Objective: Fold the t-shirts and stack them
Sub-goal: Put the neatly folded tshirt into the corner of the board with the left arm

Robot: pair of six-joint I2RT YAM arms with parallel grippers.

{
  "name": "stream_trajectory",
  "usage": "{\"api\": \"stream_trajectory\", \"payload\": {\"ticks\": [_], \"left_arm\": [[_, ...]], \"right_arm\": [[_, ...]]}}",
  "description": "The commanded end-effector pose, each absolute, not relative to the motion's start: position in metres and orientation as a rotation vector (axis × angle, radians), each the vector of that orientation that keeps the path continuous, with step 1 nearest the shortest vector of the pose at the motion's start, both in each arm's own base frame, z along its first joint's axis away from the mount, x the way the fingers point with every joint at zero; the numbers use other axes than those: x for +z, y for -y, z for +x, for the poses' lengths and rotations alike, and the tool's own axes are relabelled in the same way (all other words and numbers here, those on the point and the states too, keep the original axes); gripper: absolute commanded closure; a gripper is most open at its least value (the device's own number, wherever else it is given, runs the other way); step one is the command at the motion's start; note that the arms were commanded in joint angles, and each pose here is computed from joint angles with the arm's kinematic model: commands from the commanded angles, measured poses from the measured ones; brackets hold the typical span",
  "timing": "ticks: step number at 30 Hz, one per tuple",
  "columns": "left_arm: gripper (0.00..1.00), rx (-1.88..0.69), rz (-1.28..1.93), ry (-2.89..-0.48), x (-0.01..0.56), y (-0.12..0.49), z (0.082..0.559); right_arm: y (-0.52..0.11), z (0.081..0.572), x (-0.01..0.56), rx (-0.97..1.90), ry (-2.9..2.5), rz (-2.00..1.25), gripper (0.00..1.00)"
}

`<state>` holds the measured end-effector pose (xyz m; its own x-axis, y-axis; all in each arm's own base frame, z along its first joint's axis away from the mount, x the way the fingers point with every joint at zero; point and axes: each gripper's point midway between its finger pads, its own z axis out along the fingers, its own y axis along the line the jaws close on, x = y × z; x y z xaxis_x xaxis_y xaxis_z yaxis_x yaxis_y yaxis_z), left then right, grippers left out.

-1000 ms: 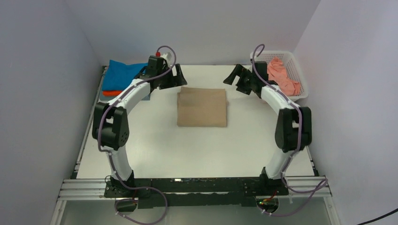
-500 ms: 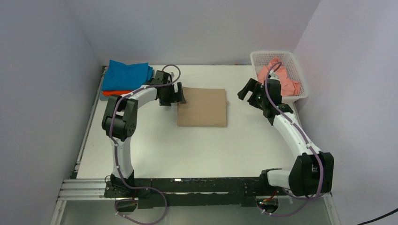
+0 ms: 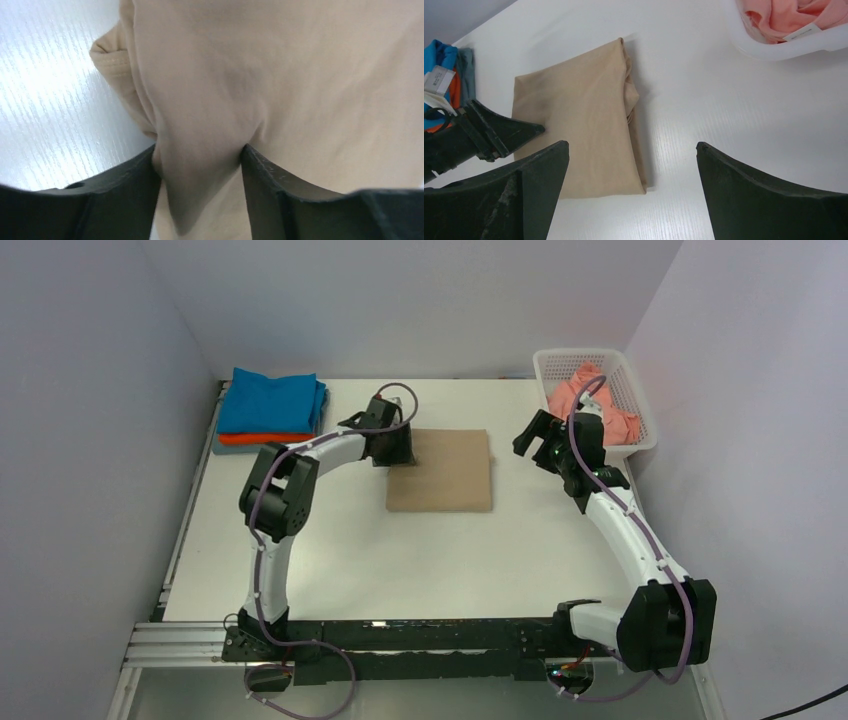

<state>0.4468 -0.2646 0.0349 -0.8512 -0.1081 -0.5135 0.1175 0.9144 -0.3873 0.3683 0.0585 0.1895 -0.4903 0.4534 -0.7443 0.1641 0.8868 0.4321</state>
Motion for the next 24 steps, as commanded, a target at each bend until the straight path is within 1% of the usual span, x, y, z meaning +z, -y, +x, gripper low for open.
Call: {"api": "stream_trajectory", "payload": {"ticks": [1, 2, 4, 5, 6, 10, 15, 20, 24], "left_arm": [[0.46, -0.174, -0.055, -2.728, -0.017, 0.243, 0.412], [0.53, -0.135, -0.047, -2.740, -0.017, 0.244, 0.412], [0.76, -0.072, -0.013, -2.768, -0.021, 0.246, 0.411], [0.91, -0.051, 0.001, -2.770, -0.021, 0.246, 0.413], [1.00, -0.036, 0.014, -2.772, -0.021, 0.247, 0.414], [1.00, 0.086, 0.043, -2.700, -0.009, 0.233, 0.429], [1.00, 0.378, 0.112, -2.500, 0.045, 0.187, 0.459], [1.00, 0.488, 0.251, -2.300, 0.097, 0.160, 0.488], [1.00, 0.555, 0.289, -2.219, 0.130, 0.131, 0.505]], "right_arm": [[-0.053, 0.369, 0.189, 0.353, -2.073, 0.442, 0.00], [-0.052, 0.369, 0.189, 0.351, -2.073, 0.442, 0.00], [-0.052, 0.369, 0.188, 0.350, -2.071, 0.443, 0.00], [-0.051, 0.369, 0.188, 0.349, -2.070, 0.444, 0.00], [-0.050, 0.369, 0.187, 0.346, -2.070, 0.444, 0.00], [-0.047, 0.369, 0.185, 0.336, -2.074, 0.446, 0.00], [-0.043, 0.369, 0.183, 0.326, -2.077, 0.456, 0.00], [-0.038, 0.370, 0.180, 0.298, -2.081, 0.461, 0.00], [-0.034, 0.372, 0.177, 0.276, -2.087, 0.465, 0.00]]}}
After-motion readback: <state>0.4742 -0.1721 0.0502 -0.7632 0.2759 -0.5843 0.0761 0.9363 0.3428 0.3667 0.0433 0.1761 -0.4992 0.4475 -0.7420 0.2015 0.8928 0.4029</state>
